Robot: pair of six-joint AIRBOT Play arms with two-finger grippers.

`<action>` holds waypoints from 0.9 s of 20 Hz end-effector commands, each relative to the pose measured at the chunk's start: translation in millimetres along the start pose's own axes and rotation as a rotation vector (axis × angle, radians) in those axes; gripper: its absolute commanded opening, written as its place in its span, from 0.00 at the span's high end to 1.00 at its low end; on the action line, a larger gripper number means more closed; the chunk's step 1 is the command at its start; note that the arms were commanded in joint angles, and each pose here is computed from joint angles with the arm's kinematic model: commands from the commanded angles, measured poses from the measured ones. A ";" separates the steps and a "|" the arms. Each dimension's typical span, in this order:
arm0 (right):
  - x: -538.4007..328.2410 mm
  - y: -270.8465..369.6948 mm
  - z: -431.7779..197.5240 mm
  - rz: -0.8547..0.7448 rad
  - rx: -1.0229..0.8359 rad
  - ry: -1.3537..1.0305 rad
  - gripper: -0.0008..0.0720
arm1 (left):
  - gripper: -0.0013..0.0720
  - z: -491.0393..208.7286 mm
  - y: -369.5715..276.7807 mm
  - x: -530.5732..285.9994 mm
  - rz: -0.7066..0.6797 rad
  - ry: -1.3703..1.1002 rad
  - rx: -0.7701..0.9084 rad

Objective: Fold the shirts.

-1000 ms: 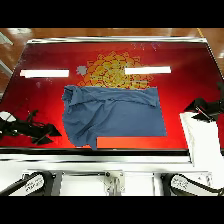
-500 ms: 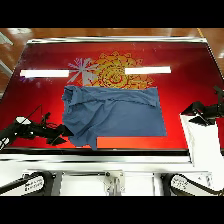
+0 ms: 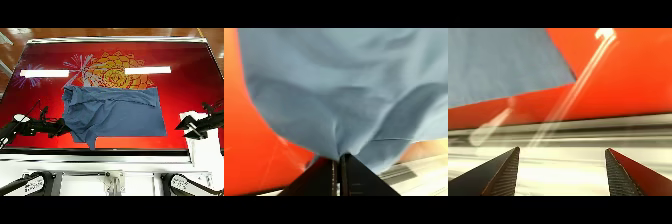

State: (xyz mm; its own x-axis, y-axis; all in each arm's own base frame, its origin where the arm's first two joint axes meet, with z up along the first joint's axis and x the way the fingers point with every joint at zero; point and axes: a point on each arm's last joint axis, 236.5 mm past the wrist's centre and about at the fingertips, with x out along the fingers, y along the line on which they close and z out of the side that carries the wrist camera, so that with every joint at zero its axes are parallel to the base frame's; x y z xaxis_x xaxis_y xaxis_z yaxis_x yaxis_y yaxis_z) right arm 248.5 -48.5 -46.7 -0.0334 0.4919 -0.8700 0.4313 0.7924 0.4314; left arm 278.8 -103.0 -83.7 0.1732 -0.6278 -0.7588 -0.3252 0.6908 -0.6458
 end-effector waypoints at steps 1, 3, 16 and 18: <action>40.4 4.7 3.1 0.089 0.082 -0.050 0.12 | 0.93 3.7 -23.2 -20.2 -0.032 -0.057 0.071; 55.1 2.6 4.2 0.098 0.111 -0.073 0.12 | 0.93 2.2 -35.0 -32.0 -0.046 -0.085 0.111; 101.1 10.2 40.0 0.001 0.065 -0.185 0.57 | 0.93 2.6 -79.0 -73.0 -0.092 -0.159 0.248; 100.2 13.6 43.0 0.016 0.073 -0.197 0.88 | 0.93 12.2 -91.4 -84.6 -0.098 -0.195 0.280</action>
State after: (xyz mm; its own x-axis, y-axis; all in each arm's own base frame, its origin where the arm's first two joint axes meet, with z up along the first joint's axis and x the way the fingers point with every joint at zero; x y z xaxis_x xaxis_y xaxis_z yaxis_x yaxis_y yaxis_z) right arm 278.6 2.0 -134.8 0.1046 0.4505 -0.8866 0.4831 0.7562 0.4413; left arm 294.9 -109.8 18.9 0.3433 -0.6372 -0.6900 -0.0772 0.7130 -0.6969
